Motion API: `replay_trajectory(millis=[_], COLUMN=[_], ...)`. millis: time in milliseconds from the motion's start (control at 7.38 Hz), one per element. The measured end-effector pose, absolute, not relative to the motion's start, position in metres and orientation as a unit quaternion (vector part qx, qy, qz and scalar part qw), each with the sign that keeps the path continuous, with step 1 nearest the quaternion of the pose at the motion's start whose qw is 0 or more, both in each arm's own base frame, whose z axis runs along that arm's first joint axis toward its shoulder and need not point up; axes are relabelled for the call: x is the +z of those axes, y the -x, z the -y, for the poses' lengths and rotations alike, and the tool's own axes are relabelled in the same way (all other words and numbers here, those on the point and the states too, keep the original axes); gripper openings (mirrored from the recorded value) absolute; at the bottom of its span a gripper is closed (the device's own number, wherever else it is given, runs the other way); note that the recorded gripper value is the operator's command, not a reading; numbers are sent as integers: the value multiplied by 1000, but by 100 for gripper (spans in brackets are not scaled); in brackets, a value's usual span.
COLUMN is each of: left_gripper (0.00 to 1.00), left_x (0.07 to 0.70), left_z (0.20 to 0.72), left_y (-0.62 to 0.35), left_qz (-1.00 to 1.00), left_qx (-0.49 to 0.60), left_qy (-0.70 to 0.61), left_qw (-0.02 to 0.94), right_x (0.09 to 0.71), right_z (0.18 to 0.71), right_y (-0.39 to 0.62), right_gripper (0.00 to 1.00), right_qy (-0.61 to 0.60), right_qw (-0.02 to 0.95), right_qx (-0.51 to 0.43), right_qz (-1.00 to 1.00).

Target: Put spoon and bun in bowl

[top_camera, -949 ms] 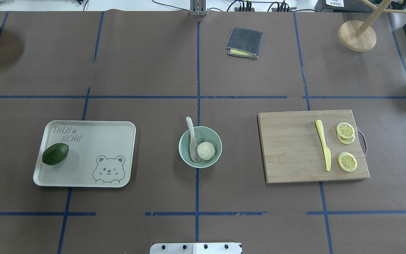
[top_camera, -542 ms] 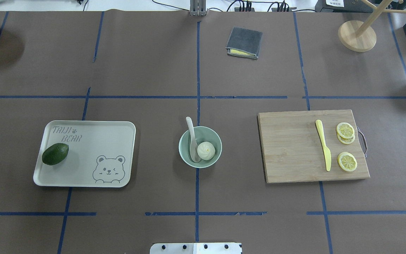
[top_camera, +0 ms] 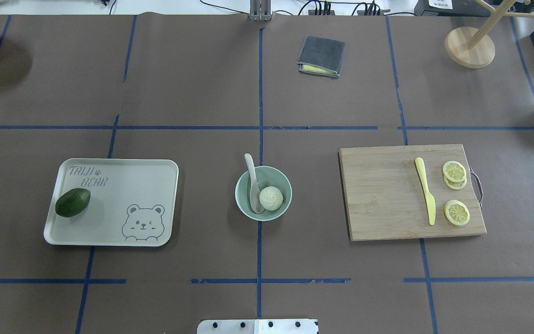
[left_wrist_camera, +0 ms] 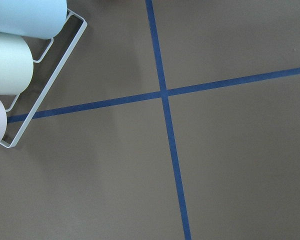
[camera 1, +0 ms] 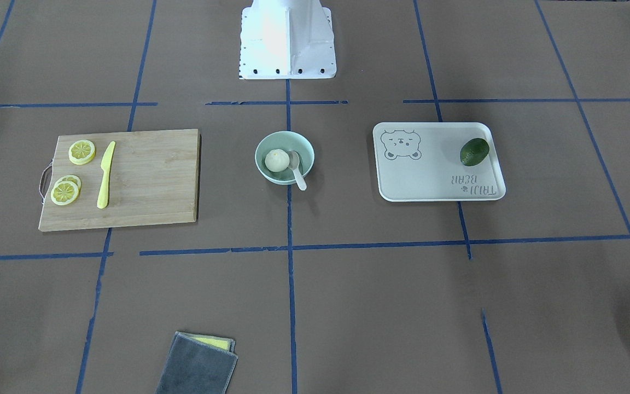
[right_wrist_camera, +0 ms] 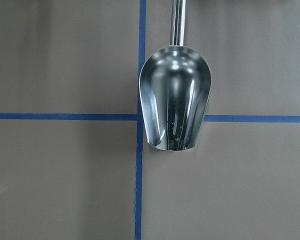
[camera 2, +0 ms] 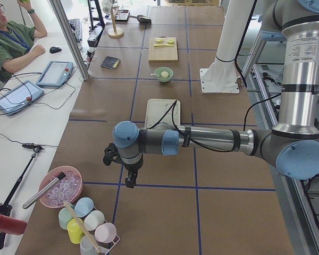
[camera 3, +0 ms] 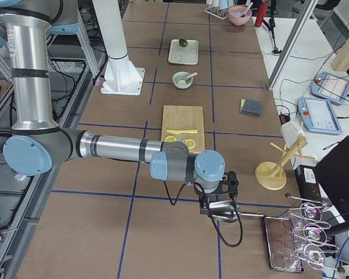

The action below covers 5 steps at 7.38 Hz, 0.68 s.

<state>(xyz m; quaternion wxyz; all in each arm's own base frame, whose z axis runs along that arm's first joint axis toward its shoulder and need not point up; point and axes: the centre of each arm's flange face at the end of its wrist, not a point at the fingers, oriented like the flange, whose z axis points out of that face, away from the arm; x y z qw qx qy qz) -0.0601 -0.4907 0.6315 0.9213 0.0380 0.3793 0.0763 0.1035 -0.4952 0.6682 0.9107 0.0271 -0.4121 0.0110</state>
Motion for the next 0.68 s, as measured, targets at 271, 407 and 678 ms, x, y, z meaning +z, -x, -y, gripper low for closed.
replay_trajectory(millis=[271, 407, 678], left_gripper=[100, 100, 100], left_x=[633, 633, 633], left_z=[490, 490, 490], left_y=[61, 61, 62], left_qz=[-379, -379, -379], left_qx=[75, 75, 75], left_qy=[-37, -37, -38], left_qw=[921, 921, 922], right_x=[668, 668, 667], right_z=[495, 496, 496], right_y=[-104, -104, -104], right_gripper=[100, 100, 100], right_qy=[-27, -28, -29], right_qw=[911, 911, 911], right_qx=[11, 10, 10], right_qz=[412, 412, 412])
